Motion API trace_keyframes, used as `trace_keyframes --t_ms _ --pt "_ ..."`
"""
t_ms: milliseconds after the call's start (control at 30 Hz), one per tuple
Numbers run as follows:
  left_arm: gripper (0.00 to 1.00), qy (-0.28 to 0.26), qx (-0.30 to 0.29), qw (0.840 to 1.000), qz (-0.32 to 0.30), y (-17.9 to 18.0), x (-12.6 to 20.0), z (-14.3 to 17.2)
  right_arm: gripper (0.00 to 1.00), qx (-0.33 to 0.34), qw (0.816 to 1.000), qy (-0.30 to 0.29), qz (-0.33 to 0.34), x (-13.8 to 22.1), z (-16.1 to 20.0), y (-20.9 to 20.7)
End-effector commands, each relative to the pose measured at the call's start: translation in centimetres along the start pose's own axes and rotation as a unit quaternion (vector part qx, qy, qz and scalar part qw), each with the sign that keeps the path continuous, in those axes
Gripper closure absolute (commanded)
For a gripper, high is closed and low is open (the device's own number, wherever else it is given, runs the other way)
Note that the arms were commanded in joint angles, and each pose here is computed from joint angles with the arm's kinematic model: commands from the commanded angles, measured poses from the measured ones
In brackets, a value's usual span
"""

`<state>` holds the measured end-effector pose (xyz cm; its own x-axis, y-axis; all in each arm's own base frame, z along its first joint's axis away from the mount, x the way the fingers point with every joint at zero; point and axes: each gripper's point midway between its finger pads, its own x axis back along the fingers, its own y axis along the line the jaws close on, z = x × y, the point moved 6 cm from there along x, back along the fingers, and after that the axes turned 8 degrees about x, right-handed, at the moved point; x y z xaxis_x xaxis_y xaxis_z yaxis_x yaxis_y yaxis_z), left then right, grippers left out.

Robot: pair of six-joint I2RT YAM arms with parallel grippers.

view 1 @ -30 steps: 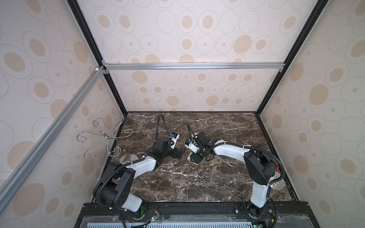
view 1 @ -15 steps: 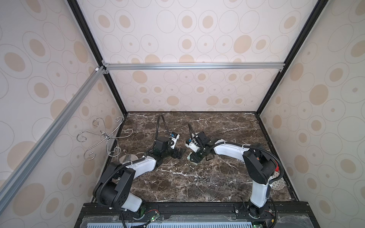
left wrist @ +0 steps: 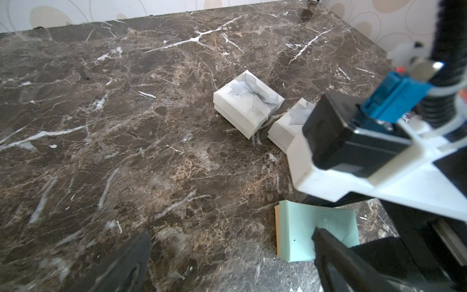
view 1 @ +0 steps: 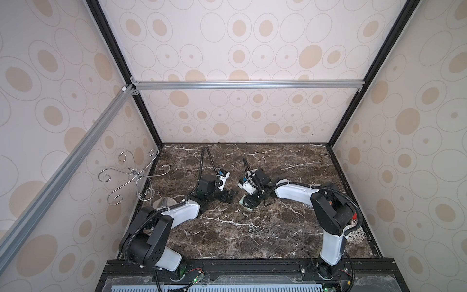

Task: Take the rings out of the lift-off lid box
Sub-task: Close the lid on the jewelry box.

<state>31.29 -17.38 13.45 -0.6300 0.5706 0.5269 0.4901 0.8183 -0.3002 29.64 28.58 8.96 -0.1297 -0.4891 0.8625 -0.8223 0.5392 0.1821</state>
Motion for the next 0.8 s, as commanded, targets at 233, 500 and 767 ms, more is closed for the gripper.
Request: trace_keyframes --t_ms 233,500,767 --pt "0.00 -0.008 0.003 1.000 0.006 0.0 0.0 -0.3 0.48 -0.026 0.999 0.021 -0.027 -0.5 1.6 0.2" --pt "0.00 0.001 0.004 1.000 0.008 0.2 -0.4 0.3 0.28 -0.020 1.000 0.005 -0.010 0.9 0.9 -0.1" --pt "0.00 0.020 -0.005 1.000 -0.005 0.4 -1.3 1.3 0.00 -0.045 0.998 -0.028 0.030 5.1 0.5 -0.3"
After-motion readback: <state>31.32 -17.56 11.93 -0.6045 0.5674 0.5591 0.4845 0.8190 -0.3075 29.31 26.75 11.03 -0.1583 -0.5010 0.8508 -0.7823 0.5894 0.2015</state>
